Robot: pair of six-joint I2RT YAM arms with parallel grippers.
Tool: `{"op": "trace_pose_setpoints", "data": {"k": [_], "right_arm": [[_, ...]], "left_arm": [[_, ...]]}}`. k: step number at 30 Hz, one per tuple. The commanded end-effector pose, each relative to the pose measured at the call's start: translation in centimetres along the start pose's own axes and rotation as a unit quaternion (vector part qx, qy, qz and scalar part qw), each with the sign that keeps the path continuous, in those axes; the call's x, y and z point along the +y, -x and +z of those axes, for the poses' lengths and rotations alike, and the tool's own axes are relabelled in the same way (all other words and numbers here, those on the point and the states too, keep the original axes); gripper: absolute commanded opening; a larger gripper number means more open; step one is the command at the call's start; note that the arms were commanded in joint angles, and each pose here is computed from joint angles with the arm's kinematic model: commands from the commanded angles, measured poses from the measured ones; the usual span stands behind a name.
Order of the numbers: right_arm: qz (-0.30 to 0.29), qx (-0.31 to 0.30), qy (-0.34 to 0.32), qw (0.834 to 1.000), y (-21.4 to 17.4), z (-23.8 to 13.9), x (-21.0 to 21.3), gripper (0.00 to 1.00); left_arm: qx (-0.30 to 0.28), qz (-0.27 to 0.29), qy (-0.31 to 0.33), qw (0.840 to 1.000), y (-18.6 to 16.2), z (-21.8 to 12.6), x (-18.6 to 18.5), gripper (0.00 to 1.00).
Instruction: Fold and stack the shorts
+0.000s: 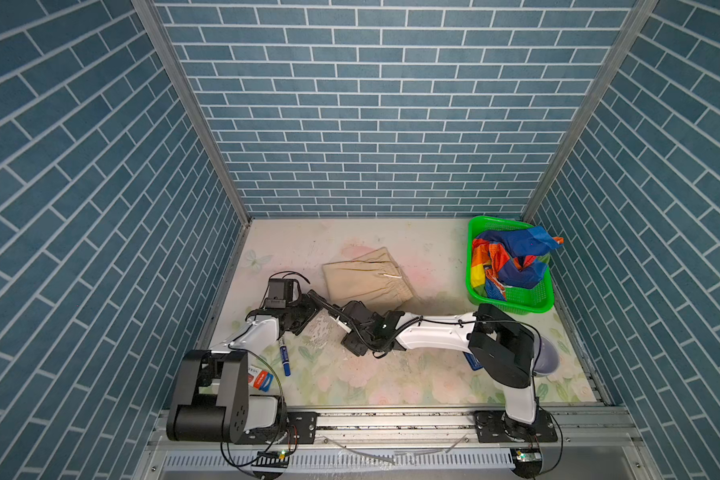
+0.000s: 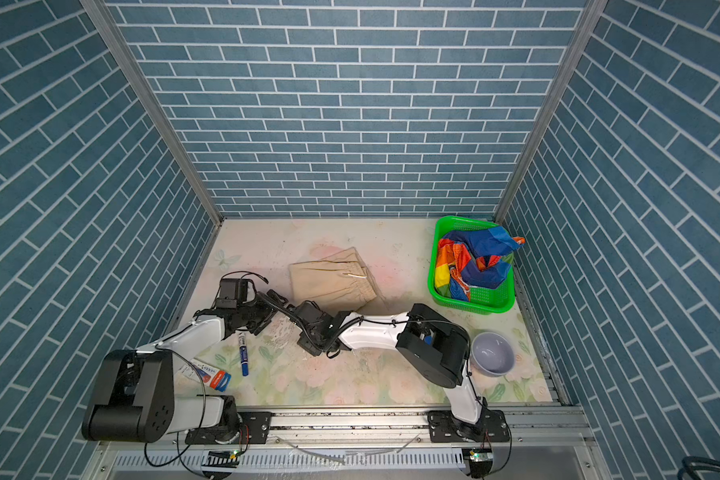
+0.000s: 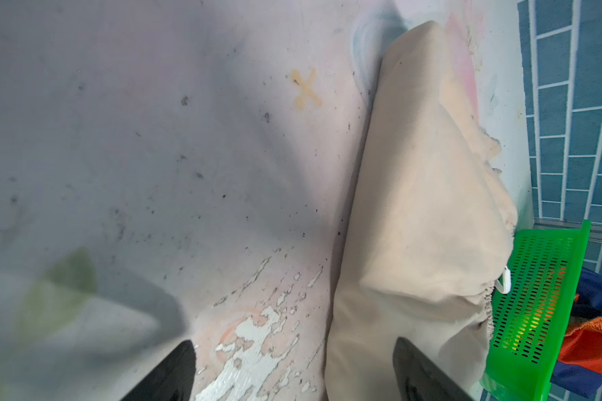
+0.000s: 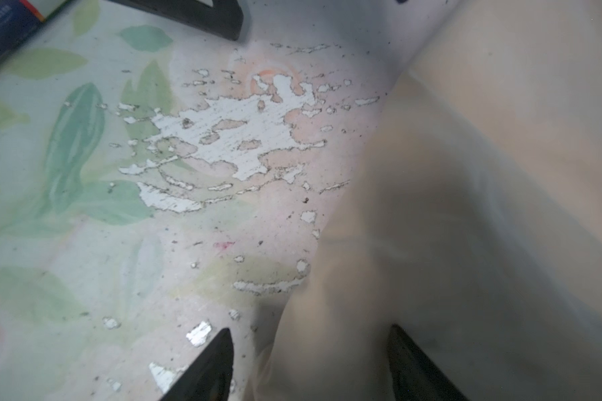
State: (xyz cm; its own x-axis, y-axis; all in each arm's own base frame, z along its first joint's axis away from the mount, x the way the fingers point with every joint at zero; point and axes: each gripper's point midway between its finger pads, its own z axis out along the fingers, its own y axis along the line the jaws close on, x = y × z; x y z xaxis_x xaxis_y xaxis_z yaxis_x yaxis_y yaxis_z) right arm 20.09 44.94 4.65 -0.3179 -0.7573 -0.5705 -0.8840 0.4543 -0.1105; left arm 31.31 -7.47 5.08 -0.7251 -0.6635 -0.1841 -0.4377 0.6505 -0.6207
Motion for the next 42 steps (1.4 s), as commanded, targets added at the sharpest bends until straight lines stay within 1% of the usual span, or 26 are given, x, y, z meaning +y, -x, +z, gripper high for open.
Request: {"op": "trace_pose_setpoints", "data": {"k": [1,6,10,11,12,14,15,17,19,24,28,31,36,37,38,42], "right_arm": [[0.019,0.031,0.019,0.999,-2.1,0.7,0.9,0.70],[0.026,0.071,-0.006,0.997,-4.0,0.7,0.0,0.61],[0.031,0.090,-0.014,0.995,-5.0,1.1,-0.2,0.51],[0.031,0.094,-0.015,0.995,-5.2,1.2,-0.2,0.47],[0.031,0.097,-0.015,0.995,-5.3,1.4,-0.2,0.40],[0.031,0.097,-0.012,0.995,-5.3,1.5,-0.1,0.21],[0.032,0.096,-0.011,0.995,-5.2,1.5,-0.2,0.14],[0.036,0.093,-0.011,0.995,-5.0,1.4,-0.4,0.06],[0.045,0.085,-0.005,0.995,-4.6,1.2,-0.6,0.02],[0.083,0.036,0.035,0.995,-2.3,-0.4,-0.9,0.00],[0.118,-0.002,0.065,0.991,-0.4,-1.9,-1.3,0.00],[0.133,-0.026,0.088,0.987,0.7,-3.0,-1.2,0.00],[0.142,-0.035,0.091,0.985,1.1,-3.6,-1.5,0.00],[0.143,-0.036,0.091,0.985,1.1,-3.5,-1.4,0.00],[0.144,-0.034,0.105,0.983,1.1,-3.6,-0.9,0.00],[0.150,-0.032,0.110,0.982,0.9,-3.2,-0.8,0.00]], "left_arm": [[0.008,-0.009,-0.005,1.000,-0.3,0.5,0.4,0.89],[0.013,-0.013,-0.018,1.000,-0.5,0.7,0.1,0.90],[0.023,-0.021,-0.031,0.999,-0.9,1.1,-0.1,0.92],[0.025,-0.023,-0.034,0.999,-1.0,1.2,-0.1,0.92],[0.029,-0.026,-0.037,0.999,-1.1,1.4,-0.1,0.92],[0.032,-0.032,-0.043,0.998,-1.3,1.6,-0.1,0.93],[0.034,-0.034,-0.044,0.998,-1.4,1.8,0.0,0.93],[0.035,-0.036,-0.043,0.998,-1.6,1.9,0.2,0.93],[0.036,-0.036,-0.040,0.998,-1.9,2.1,0.4,0.93],[0.038,-0.034,-0.039,0.998,-2.4,2.5,0.5,0.94],[0.040,-0.037,-0.045,0.997,-2.6,3.1,0.2,0.94],[0.041,-0.042,-0.051,0.997,-2.6,3.6,-0.1,0.93],[0.041,-0.039,-0.063,0.996,-2.5,4.5,-1.3,0.91],[0.041,-0.038,-0.067,0.996,-2.5,4.7,-1.6,0.89],[0.041,-0.036,-0.069,0.996,-2.5,4.9,-1.9,0.88],[0.044,-0.035,-0.075,0.996,-2.7,5.8,-2.6,0.81]]}}
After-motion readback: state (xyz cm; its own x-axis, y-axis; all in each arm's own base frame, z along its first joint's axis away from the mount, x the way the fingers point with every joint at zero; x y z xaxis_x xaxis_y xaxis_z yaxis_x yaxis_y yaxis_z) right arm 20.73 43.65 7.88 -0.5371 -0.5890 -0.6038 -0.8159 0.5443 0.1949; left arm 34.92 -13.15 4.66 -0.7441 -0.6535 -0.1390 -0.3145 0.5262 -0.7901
